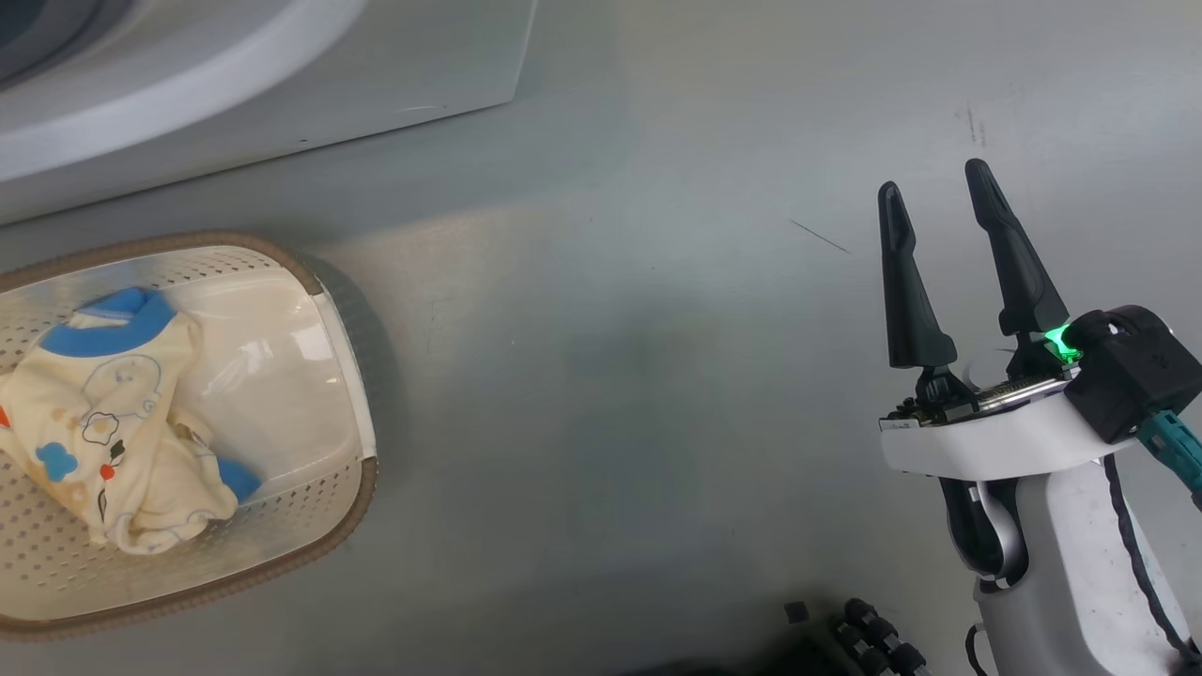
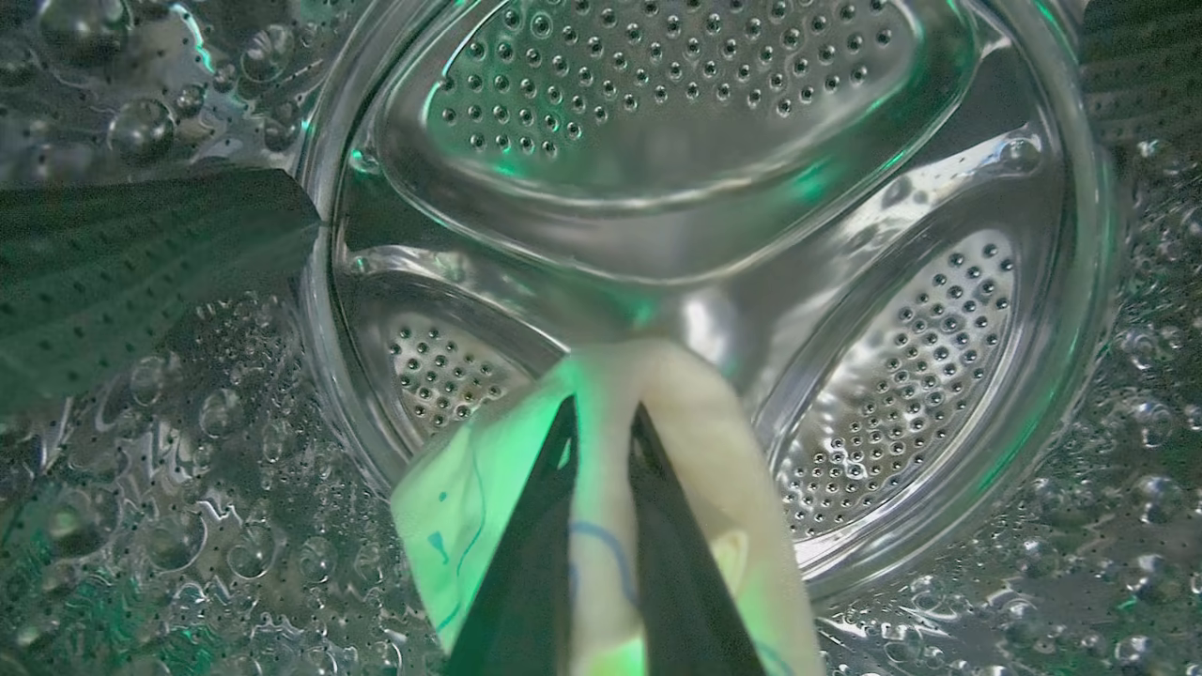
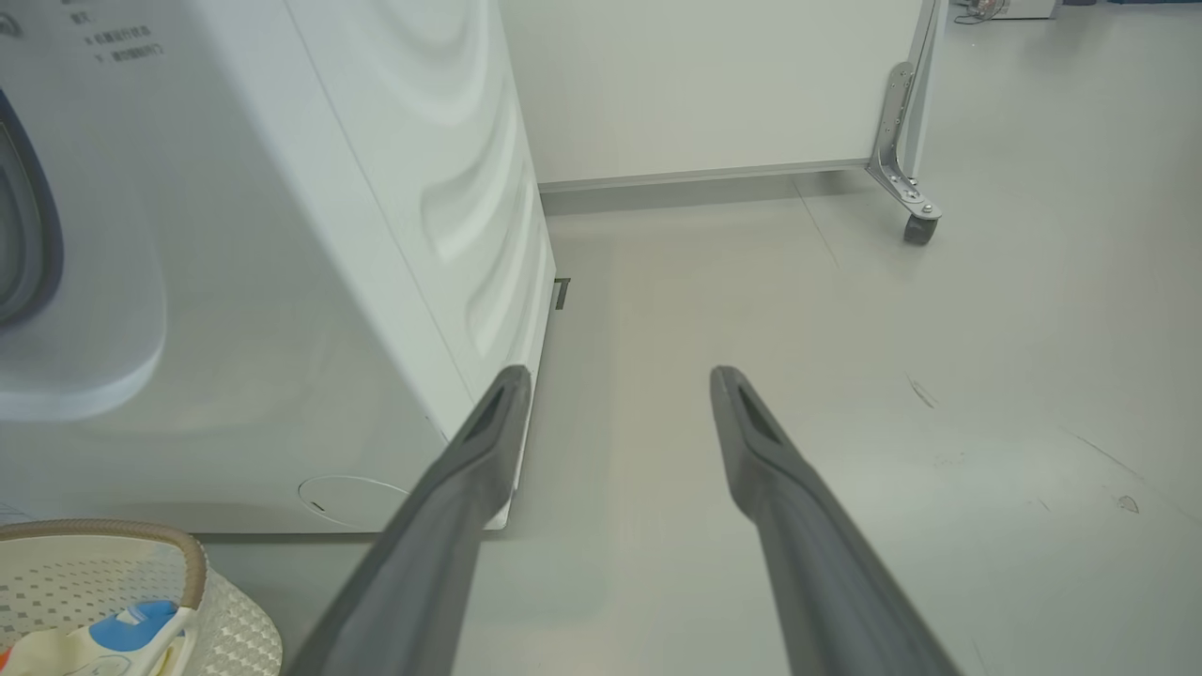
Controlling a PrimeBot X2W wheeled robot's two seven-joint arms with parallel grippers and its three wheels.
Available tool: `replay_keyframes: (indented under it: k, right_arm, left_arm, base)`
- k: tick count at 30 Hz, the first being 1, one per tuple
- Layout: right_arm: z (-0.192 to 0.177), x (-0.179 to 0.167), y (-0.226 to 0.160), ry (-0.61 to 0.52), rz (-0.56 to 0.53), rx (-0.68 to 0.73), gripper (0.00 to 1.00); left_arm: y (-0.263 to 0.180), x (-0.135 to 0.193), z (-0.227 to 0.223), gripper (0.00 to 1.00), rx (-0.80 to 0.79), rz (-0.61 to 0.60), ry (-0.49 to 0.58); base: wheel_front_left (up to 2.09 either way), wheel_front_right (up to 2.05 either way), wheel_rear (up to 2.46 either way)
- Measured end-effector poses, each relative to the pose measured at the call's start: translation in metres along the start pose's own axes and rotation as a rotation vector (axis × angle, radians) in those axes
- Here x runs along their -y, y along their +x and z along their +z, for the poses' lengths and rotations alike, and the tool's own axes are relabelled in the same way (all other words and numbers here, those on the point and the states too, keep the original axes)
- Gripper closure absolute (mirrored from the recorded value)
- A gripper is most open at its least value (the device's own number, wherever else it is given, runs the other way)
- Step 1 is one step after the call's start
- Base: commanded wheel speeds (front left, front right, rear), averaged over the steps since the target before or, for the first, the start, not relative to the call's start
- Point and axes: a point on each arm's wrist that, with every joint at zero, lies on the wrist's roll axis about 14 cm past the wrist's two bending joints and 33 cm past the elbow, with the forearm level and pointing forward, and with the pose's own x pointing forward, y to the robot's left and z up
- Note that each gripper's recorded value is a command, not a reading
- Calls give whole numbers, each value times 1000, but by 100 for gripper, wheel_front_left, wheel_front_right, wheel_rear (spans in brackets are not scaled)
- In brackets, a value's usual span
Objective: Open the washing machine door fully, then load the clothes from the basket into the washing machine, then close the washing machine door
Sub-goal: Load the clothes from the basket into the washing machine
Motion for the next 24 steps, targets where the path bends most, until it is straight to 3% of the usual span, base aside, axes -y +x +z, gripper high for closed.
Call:
replay_keyframes:
  k: [4, 11, 21, 22, 23, 24]
  right_arm:
    - [-4, 0, 0, 2, 0, -9, 0]
    - [-6, 0, 2, 3, 1, -15, 0]
    - [-3, 0, 6, 9, 3, -3, 0]
    - [-3, 0, 6, 9, 3, -2, 0]
    - [-2, 0, 5, 9, 4, -1, 0]
    - [-1, -1, 5, 9, 5, 1, 0]
  left_arm:
    - [-1, -7, -9, 100, -13, 32, 27]
    - [-13, -11, -61, 100, -177, 60, 16]
    - [-28, 0, -104, 100, -329, 62, -56]
    - [-30, 1, -106, 79, -338, 64, -70]
    - [-32, 3, -108, 44, -344, 61, -80]
    - [-34, 4, -109, 0, -350, 61, -87]
  base:
    - [0, 0, 0]
    - [0, 0, 0]
    - [0, 0, 0]
    - [0, 0, 0]
    - [0, 0, 0]
    - [0, 0, 0]
